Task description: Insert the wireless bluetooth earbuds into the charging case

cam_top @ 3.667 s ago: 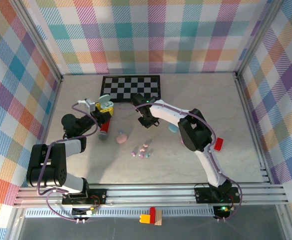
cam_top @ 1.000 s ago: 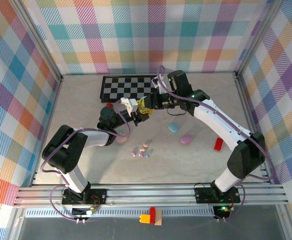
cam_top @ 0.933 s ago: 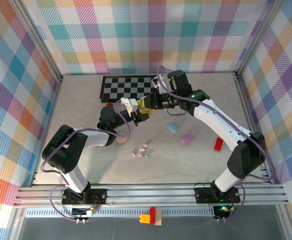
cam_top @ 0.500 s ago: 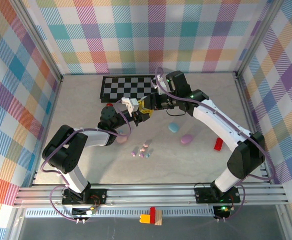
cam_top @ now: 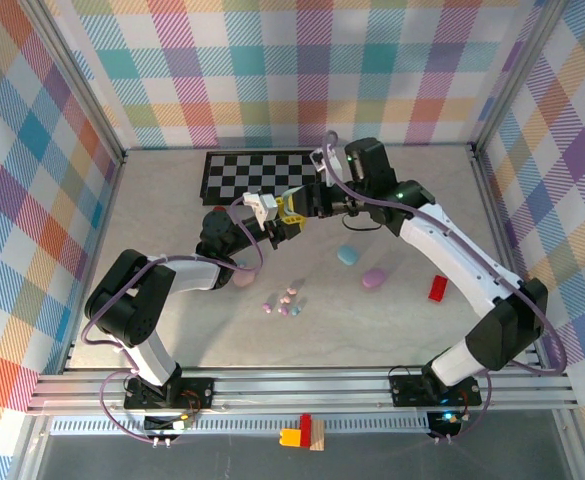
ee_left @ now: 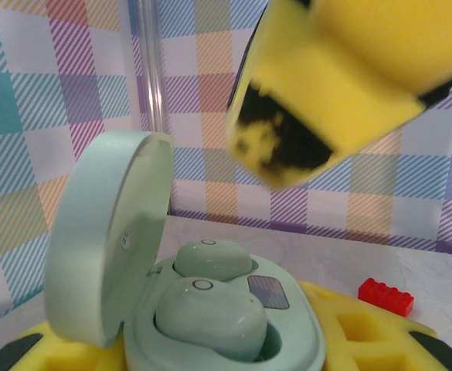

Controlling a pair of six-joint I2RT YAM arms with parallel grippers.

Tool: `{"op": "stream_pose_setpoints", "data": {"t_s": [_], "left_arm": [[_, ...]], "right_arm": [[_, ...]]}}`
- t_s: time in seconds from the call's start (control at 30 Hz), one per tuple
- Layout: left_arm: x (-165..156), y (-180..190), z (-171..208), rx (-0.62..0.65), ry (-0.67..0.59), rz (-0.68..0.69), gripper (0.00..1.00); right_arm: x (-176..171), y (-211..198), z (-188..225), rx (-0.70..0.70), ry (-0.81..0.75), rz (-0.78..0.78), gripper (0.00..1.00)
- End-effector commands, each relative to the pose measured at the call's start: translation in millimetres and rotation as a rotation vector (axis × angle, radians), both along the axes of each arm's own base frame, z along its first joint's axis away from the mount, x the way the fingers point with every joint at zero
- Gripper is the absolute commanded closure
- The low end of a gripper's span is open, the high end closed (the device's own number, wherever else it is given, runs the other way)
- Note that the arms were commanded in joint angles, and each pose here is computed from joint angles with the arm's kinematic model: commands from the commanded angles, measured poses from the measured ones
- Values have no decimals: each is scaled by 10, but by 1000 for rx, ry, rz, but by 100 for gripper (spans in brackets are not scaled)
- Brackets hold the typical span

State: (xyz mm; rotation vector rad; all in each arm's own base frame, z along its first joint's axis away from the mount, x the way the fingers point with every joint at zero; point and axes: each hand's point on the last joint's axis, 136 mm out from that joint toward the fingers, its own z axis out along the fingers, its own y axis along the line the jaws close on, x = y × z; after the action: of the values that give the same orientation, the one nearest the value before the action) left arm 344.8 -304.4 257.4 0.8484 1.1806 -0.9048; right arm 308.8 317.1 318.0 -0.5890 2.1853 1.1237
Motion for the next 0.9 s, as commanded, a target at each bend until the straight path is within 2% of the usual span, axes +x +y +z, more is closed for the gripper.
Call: {"op": "stream_pose_setpoints", "data": {"t_s": [0.0, 0.2, 0.53, 0.87], "left_arm": [[-8, -27, 87, -10, -79, -3, 69], [-54, -36, 13, 17, -99, -20, 68], [-155, 7, 13, 29, -121, -47, 67], [-115, 78, 131, -6, -105, 1, 68]], "right_arm": [[-139, 21, 286, 72, -90, 76, 60], [-1, 24, 381, 56, -98, 38, 68], [383, 108, 27, -52, -2, -3, 72], [188, -3, -78, -71, 5, 17, 71]]}}
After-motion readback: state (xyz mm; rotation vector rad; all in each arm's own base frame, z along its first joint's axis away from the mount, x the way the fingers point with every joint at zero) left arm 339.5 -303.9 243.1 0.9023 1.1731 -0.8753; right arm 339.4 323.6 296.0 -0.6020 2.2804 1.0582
